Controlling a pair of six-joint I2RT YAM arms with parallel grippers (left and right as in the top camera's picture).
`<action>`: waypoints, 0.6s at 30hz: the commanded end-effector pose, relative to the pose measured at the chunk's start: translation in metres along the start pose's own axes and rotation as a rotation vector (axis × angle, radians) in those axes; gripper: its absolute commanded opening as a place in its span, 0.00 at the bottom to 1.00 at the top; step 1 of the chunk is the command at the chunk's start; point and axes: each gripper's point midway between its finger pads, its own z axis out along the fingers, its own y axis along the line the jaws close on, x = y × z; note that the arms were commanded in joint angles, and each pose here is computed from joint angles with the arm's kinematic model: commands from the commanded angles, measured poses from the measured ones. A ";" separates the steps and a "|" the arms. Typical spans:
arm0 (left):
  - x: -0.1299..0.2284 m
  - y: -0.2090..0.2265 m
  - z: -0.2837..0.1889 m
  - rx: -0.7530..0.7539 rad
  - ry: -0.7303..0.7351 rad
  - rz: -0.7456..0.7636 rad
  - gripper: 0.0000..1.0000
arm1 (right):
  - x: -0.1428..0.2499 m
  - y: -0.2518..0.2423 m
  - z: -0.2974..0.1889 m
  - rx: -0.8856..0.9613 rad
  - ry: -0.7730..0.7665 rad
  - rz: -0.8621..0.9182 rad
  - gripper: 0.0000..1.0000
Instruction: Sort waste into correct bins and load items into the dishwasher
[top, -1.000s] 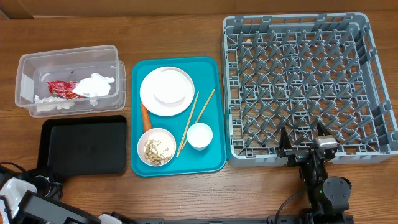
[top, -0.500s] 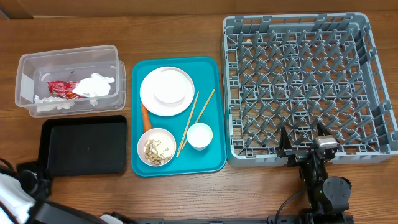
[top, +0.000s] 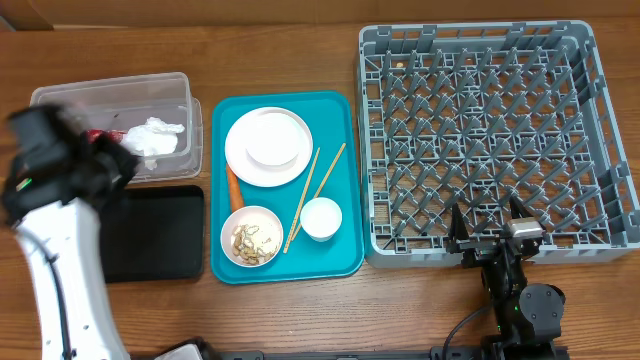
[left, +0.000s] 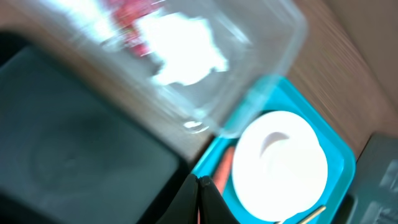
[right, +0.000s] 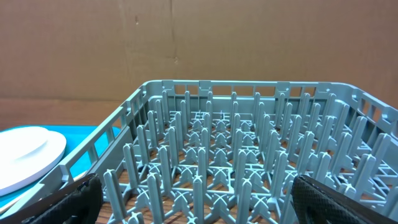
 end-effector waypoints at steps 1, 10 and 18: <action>-0.017 -0.019 0.012 -0.138 -0.087 0.122 0.04 | 0.002 -0.001 0.000 0.001 -0.005 -0.001 1.00; -0.016 -0.031 0.094 -0.178 0.008 0.153 0.04 | 0.002 -0.001 0.000 0.001 -0.005 -0.001 1.00; 0.007 -0.027 0.122 -0.170 0.124 0.151 0.04 | 0.002 -0.001 0.000 0.001 -0.005 -0.001 1.00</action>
